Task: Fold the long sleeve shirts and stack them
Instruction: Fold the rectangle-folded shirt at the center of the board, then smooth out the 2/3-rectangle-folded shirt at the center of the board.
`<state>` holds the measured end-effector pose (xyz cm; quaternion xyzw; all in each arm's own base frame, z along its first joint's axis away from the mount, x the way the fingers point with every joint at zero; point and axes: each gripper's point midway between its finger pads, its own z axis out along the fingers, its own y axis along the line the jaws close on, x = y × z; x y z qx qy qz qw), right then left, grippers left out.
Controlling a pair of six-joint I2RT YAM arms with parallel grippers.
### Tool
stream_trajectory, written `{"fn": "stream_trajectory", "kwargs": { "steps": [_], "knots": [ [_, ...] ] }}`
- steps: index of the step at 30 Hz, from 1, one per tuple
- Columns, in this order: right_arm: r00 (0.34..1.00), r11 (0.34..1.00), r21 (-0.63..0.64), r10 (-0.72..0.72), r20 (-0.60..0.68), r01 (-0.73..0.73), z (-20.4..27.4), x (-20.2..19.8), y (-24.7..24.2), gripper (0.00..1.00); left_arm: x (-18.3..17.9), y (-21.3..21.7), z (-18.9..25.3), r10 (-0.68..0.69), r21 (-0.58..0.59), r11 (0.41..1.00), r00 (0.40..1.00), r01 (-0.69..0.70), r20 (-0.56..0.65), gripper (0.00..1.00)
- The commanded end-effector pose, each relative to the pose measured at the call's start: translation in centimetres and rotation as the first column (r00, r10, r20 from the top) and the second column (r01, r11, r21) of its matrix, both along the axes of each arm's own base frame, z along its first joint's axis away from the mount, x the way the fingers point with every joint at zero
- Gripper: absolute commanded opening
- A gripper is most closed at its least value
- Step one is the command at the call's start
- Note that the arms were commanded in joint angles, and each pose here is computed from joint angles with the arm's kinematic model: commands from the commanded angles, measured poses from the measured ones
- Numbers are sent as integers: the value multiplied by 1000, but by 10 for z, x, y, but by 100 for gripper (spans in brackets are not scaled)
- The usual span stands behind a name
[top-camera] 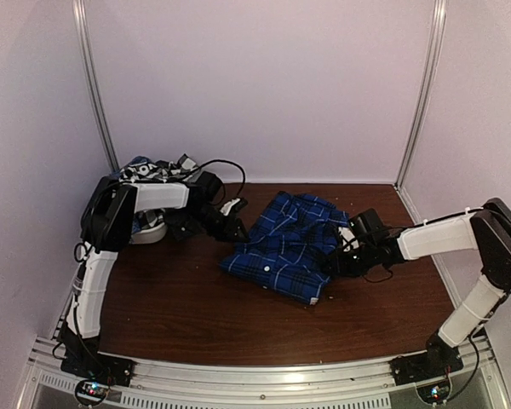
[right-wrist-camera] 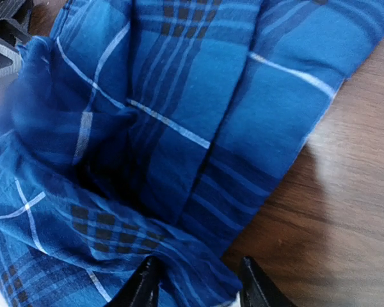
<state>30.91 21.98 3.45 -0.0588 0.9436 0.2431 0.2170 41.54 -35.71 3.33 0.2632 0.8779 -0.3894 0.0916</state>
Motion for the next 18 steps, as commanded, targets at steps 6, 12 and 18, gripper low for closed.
{"fn": "stream_trajectory", "kwargs": {
  "steps": [6,12,18],
  "knots": [
    [981,993,-77,-69,184,84,72,7,-31,53,42,24,84,168,38,982,940,-187,296,60],
    [975,998,65,-14,222,-1,108,-5,0,55,9,28,123,197,-77,980,914,-182,355,67],
    [977,980,164,77,199,-111,105,-18,52,53,-70,-7,122,147,-197,977,931,-83,333,66]
  ]
}}
